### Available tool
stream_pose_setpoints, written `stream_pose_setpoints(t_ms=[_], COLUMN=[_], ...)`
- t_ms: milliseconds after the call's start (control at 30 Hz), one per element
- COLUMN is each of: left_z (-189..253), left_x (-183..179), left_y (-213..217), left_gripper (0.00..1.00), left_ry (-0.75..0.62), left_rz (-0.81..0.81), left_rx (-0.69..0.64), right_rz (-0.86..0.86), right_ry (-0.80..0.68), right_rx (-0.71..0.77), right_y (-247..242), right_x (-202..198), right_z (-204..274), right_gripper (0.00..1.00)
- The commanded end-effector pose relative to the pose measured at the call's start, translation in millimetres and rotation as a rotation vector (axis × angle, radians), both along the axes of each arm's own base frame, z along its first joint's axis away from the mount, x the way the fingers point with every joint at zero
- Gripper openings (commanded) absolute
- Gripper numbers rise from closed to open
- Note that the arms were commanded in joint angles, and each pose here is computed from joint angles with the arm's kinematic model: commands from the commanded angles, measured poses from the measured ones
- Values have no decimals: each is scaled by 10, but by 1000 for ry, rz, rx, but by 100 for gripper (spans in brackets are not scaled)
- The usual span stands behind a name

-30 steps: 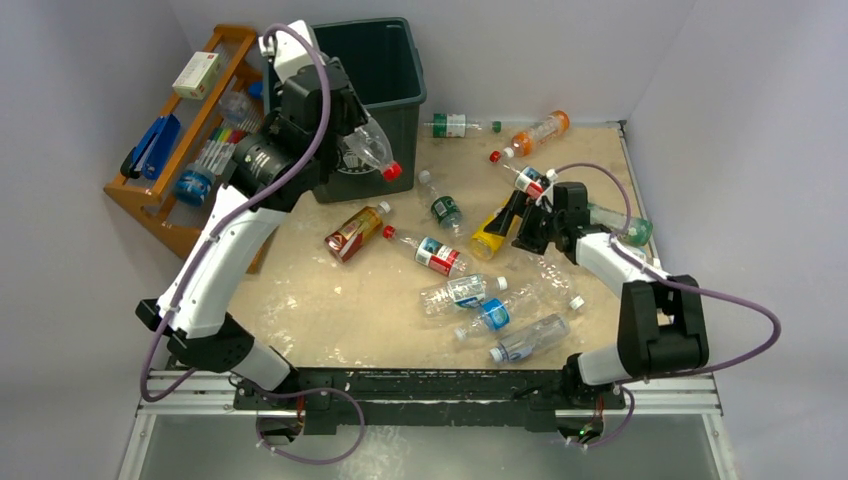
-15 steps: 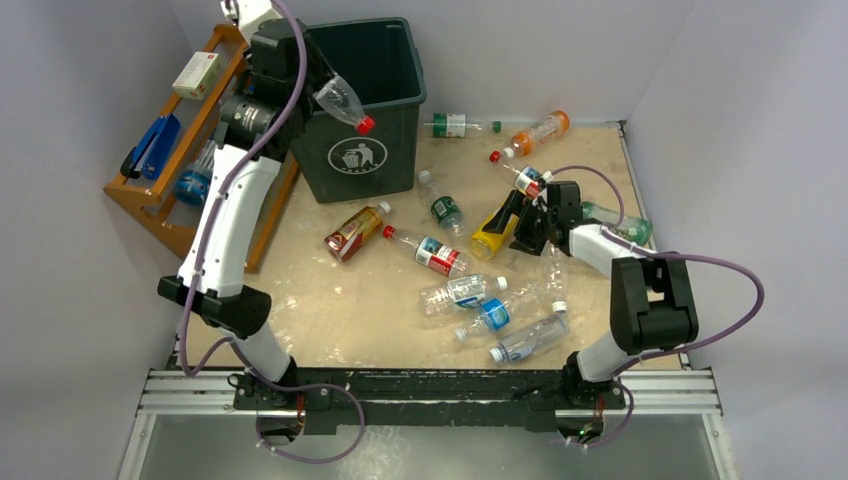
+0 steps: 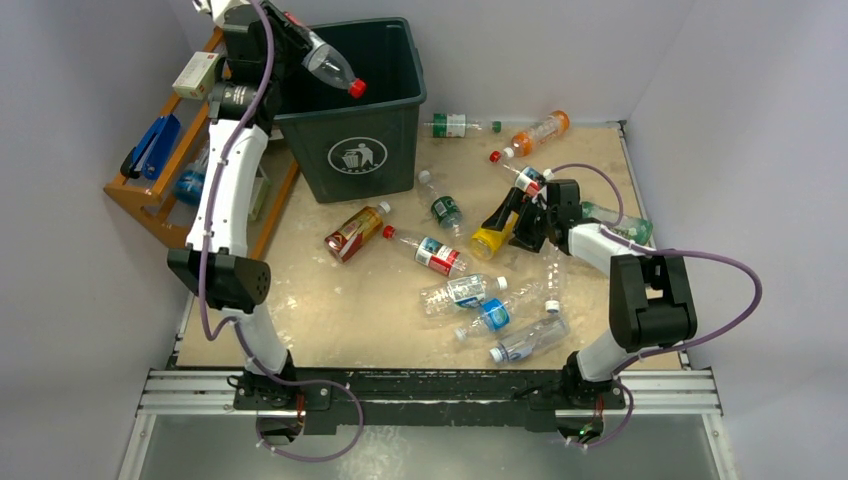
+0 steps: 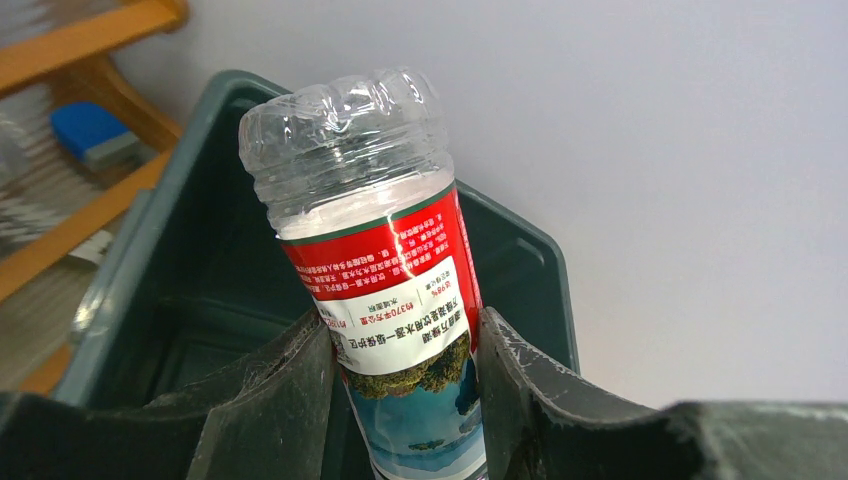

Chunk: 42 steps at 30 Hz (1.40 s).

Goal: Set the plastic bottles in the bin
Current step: Place the plastic bottle in the trash bin, then pick up the plastic bottle at the center of the board.

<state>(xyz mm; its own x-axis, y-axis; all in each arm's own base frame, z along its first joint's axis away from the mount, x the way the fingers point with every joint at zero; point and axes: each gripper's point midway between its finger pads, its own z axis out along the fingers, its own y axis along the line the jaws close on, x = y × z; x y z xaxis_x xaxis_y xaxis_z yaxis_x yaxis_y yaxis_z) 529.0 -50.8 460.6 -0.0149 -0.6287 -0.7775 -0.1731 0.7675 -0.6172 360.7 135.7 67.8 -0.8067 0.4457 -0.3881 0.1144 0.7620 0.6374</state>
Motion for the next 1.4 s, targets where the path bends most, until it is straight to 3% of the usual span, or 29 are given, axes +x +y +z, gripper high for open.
stream_pose_setpoints(t_ms=[0, 300, 533, 733, 967, 1367], left_z=[128, -347, -437, -379, -79, 330], left_x=[197, 469, 479, 431, 115, -742], left_y=[-127, -87, -34, 9, 13, -44], left_gripper=[39, 49, 72, 76, 78, 80], left_ry=[-90, -3, 26, 28, -14, -69], left_rz=[-65, -58, -63, -74, -96, -176], left_rx=[-79, -48, -38, -32, -31, 5], right_rz=[-9, -6, 6, 7, 13, 18], right_ry=[-31, -25, -17, -15, -16, -15], right_rx=[-3, -14, -6, -2, -1, -5], right_y=[1, -7, 16, 23, 26, 15], right_x=[110, 135, 133, 137, 125, 47], right_z=[54, 12, -58, -89, -120, -180], right_gripper=[100, 98, 92, 89, 82, 75])
